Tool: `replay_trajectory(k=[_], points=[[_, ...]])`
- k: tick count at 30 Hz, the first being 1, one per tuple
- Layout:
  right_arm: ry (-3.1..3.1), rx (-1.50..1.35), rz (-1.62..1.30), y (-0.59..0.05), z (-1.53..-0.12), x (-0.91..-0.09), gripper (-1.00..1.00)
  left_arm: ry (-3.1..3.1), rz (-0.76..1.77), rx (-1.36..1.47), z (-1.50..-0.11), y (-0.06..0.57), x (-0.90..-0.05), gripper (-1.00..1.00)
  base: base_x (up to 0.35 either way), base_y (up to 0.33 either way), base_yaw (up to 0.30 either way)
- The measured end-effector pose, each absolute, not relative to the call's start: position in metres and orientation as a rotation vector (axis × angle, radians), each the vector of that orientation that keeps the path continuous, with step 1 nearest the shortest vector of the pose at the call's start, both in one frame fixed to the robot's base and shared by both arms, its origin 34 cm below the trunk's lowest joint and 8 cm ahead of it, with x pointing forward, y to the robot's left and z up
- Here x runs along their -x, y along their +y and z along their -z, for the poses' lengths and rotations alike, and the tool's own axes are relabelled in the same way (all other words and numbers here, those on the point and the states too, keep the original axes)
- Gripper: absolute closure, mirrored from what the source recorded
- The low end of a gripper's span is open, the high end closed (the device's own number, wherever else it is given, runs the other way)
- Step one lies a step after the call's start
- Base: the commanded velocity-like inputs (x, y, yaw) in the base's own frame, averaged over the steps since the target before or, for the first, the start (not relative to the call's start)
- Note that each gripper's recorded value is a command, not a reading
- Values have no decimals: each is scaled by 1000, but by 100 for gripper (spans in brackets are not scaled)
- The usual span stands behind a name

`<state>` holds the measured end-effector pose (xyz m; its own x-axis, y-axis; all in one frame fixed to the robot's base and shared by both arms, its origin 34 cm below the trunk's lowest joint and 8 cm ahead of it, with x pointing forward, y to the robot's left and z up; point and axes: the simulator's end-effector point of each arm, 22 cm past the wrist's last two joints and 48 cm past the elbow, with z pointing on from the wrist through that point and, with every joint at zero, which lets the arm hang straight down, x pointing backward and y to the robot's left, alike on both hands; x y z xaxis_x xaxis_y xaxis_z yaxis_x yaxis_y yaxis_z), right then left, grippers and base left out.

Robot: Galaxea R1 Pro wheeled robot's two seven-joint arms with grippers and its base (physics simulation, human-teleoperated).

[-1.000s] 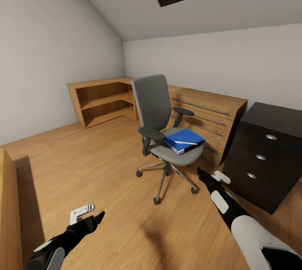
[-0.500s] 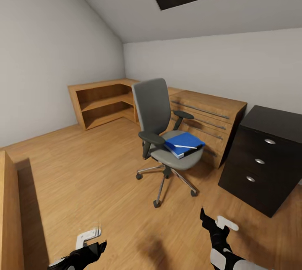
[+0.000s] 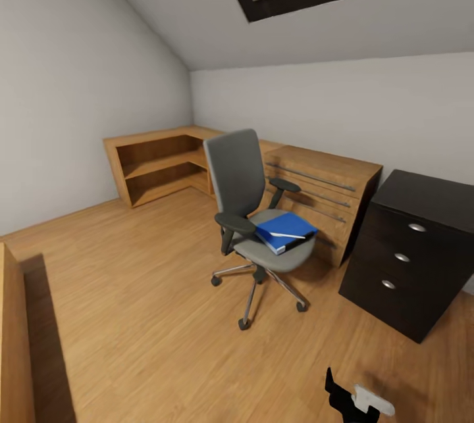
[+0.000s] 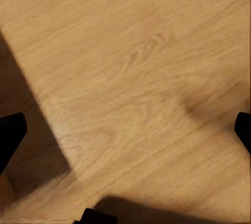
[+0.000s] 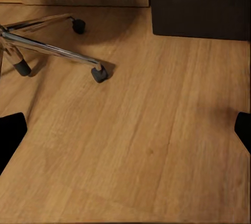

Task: In the bedroom, organize the workspace by keeping the computer under the desk, ensuring the monitor is on the desk, placing the keyboard on the desk next to the monitor, placing the mouse on the desk next to the keyboard, moving the folder from the swivel chair onto the desk next to the mouse, stacking the notebook on top of the folder with the pen on top of the notebook, and positioning the swivel chair next to the desk.

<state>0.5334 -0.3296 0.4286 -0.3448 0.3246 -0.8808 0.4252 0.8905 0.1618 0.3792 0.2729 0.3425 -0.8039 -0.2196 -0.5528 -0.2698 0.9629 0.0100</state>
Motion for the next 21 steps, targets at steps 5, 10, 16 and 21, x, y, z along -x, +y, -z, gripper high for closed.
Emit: replay_trajectory(k=[5,10,16,21], points=[[1962,-545,111,-328,-439,-535,-100,2540,-143,348,-350,271,-372,-100,0,0,-40],[1963,-545,110,-328,-449,-536,-100,2541,-145,349,-359,271,-373,-100,0,0,-7],[1962,-547,111,-328,-461,-538,-100,2541,-144,350,-371,270,-375,-100,0,0,-19],[1960,-547,107,-325,-462,-539,-100,2535,-142,351,-373,271,-376,-100,0,0,-174]])
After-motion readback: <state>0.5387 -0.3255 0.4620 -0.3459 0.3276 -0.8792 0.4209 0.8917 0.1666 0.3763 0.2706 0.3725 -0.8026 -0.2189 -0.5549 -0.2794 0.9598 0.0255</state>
